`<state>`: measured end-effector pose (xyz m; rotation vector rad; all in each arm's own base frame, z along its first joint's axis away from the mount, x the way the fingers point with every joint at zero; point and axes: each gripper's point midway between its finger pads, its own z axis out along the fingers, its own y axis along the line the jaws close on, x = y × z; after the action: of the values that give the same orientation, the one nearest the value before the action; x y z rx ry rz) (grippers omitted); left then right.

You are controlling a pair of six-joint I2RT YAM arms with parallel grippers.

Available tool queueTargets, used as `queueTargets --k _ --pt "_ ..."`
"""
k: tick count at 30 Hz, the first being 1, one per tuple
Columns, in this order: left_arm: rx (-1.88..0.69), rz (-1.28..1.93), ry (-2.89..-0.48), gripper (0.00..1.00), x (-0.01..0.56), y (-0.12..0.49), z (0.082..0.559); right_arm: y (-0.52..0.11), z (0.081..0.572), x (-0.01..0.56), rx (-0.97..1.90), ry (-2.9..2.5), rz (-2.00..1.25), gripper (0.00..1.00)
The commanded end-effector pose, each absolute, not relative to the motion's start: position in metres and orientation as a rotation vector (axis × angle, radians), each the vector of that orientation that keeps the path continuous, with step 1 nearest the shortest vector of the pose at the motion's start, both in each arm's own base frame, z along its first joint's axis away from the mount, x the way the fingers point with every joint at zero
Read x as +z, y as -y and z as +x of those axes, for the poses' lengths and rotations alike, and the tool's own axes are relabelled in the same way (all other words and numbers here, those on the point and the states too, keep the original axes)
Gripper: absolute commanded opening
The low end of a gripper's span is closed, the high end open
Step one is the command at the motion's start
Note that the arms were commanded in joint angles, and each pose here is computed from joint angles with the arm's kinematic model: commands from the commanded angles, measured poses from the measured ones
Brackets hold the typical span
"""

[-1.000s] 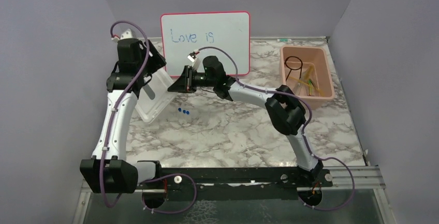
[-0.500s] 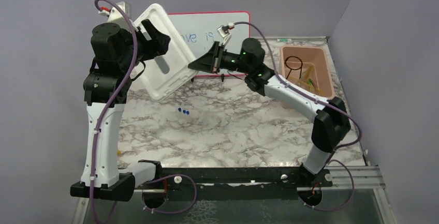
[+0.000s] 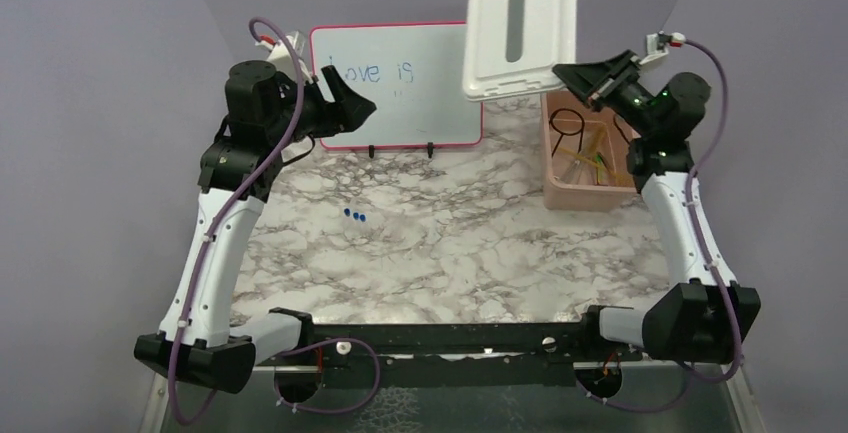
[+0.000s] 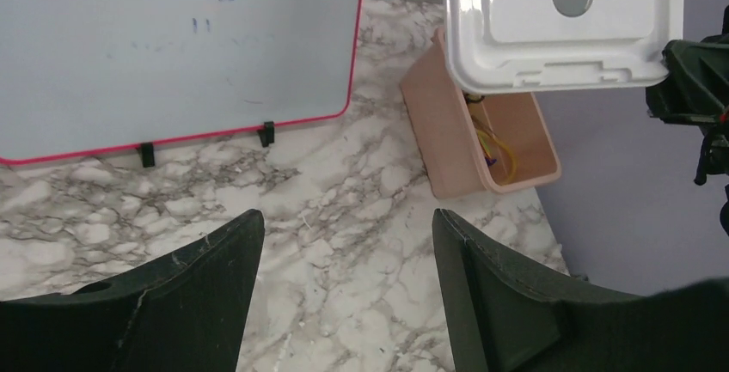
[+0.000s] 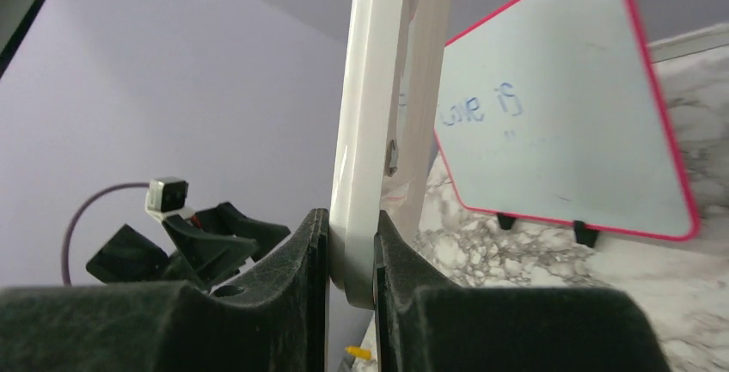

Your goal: Organize the chemistry lab equipment

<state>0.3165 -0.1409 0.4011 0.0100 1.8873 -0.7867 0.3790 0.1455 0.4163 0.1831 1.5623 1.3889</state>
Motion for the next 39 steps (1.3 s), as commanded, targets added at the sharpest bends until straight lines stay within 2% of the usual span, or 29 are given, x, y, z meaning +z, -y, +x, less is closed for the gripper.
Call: queueTargets --k 1,4,10,24,27,32,39 --pt "-0.942 0.078 -1.824 0.74 0.404 0.179 0.317 -0.089 0.356 0.403 1.377 -1.613 0.303 0.01" --pt "-0.999 0.104 -1.824 0.74 0.392 0.203 0.320 -0.048 0.350 0.377 1.403 -1.629 0.465 0.01" --pt "-1.081 0.145 -1.861 0.74 0.373 0.250 0.330 -0.003 0.336 0.330 1.429 -1.648 0.709 0.00" --pt "-1.244 0.233 -1.848 0.73 0.355 0.357 0.371 0.048 0.322 0.266 1.344 -1.738 0.992 0.01" --pt "-1.166 0.156 -1.873 0.73 0.333 0.370 0.390 0.052 0.318 0.254 1.280 -1.758 1.035 0.06" --pt "-1.251 0.205 -1.900 0.73 0.305 0.415 0.391 0.063 0.312 0.223 1.180 -1.794 1.130 0.17" --pt "-1.327 0.273 -2.002 0.73 0.268 0.466 0.386 0.078 0.305 0.198 1.067 -1.814 1.189 0.20"
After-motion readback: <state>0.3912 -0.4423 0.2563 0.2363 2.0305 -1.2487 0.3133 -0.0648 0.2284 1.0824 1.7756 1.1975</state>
